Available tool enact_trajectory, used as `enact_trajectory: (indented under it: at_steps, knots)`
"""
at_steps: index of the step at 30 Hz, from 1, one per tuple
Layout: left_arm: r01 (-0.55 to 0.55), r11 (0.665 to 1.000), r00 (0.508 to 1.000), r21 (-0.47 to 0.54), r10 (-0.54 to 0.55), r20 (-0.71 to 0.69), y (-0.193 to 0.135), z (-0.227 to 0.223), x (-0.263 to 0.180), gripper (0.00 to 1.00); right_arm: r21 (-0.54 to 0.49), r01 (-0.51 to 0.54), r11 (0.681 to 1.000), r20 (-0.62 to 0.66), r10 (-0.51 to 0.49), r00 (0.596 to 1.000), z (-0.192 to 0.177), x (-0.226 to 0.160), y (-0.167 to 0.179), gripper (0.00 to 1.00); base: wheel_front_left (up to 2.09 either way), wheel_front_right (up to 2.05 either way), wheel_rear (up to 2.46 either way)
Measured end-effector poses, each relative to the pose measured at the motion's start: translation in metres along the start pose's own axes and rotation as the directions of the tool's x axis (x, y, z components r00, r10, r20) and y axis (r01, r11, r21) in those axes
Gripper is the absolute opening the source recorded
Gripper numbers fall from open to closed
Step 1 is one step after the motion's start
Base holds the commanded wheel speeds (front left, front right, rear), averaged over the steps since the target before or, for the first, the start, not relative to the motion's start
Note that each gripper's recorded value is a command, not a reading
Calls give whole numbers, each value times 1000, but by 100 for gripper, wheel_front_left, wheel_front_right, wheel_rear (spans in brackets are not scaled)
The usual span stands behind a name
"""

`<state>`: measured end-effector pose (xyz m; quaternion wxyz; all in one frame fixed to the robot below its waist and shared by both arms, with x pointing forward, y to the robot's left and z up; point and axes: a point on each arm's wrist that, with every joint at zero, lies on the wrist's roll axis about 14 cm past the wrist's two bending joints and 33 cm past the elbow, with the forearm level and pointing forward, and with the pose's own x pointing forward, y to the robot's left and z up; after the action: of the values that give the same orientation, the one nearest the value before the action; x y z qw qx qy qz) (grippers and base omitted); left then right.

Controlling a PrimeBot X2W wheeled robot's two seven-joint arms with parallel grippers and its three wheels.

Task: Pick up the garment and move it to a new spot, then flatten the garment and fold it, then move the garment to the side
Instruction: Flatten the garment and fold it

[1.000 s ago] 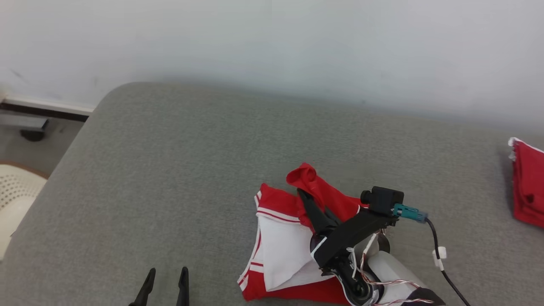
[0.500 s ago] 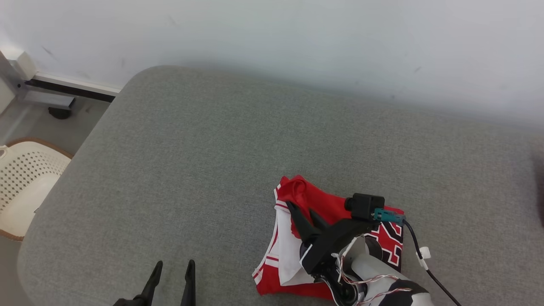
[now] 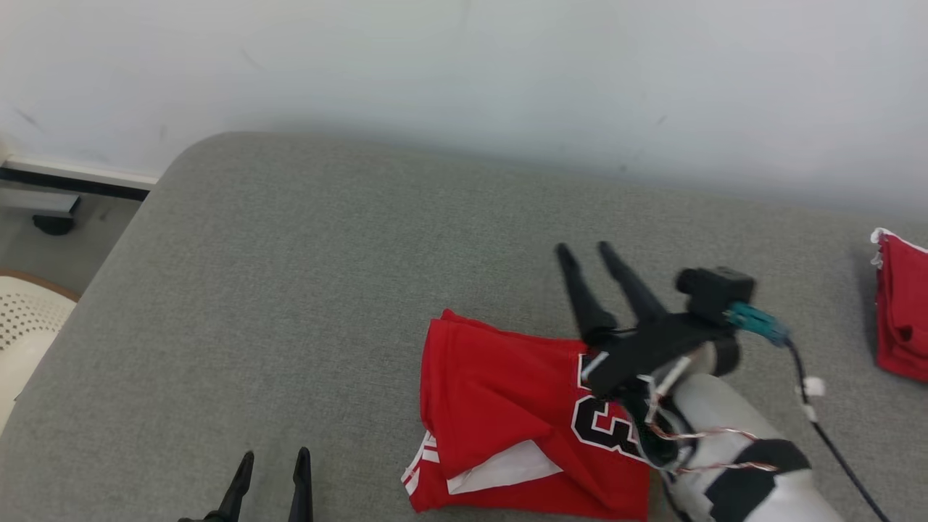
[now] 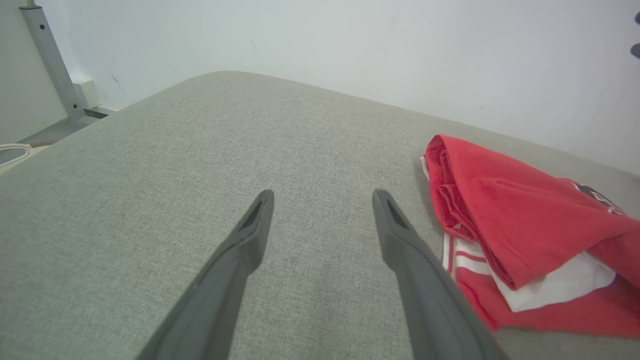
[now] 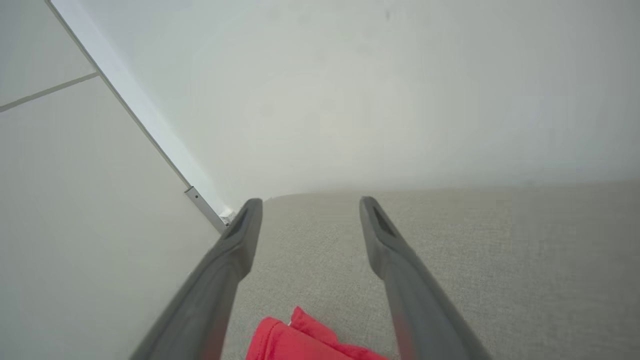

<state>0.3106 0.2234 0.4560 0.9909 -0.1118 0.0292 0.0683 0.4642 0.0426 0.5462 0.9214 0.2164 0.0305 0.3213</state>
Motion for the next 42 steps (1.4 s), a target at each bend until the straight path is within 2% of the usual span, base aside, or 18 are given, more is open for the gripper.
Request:
enact_trajectory:
  at_steps: [8,12,16,17,18,19,20,27,35,42]
  knots:
    - [17,1000,1000,5,-17,3,-5,1,3,100,-101,186,977,147,-171,974,33,-57,-66,100,0,0,0]
    - [28,1000,1000,6,-28,4,-8,1,7,100,-129,262,957,152,-242,958,27,-86,-86,100,0,0,0]
    - [42,999,999,7,-42,3,-13,1,10,100,-137,295,946,141,-276,951,17,-105,-91,100,0,0,0]
    - [45,999,999,8,-45,2,-13,1,10,100,-144,295,945,138,-276,951,15,-108,-90,80,0,0,0]
    - [47,999,999,9,-47,1,-14,1,11,100,-157,295,943,133,-276,952,13,-110,-90,43,0,0,0]
    - [48,999,999,10,-48,1,-14,1,11,100,-175,291,941,124,-272,954,10,-112,-89,19,0,0,0]
    - [49,999,999,10,-49,1,-15,1,11,100,-192,286,939,114,-269,956,7,-113,-87,0,0,0,0]
    - [45,999,999,30,-45,8,-12,3,10,100,-231,253,939,45,-249,967,-17,-113,-79,0,0,0,0]
    - [33,996,999,77,-34,9,-7,4,3,100,-299,144,943,-109,-184,977,-62,-103,-59,0,0,0,0]
    - [10,997,1000,82,-11,13,1,5,-6,100,-307,67,949,-209,-136,968,-92,-93,-43,0,0,0,0]
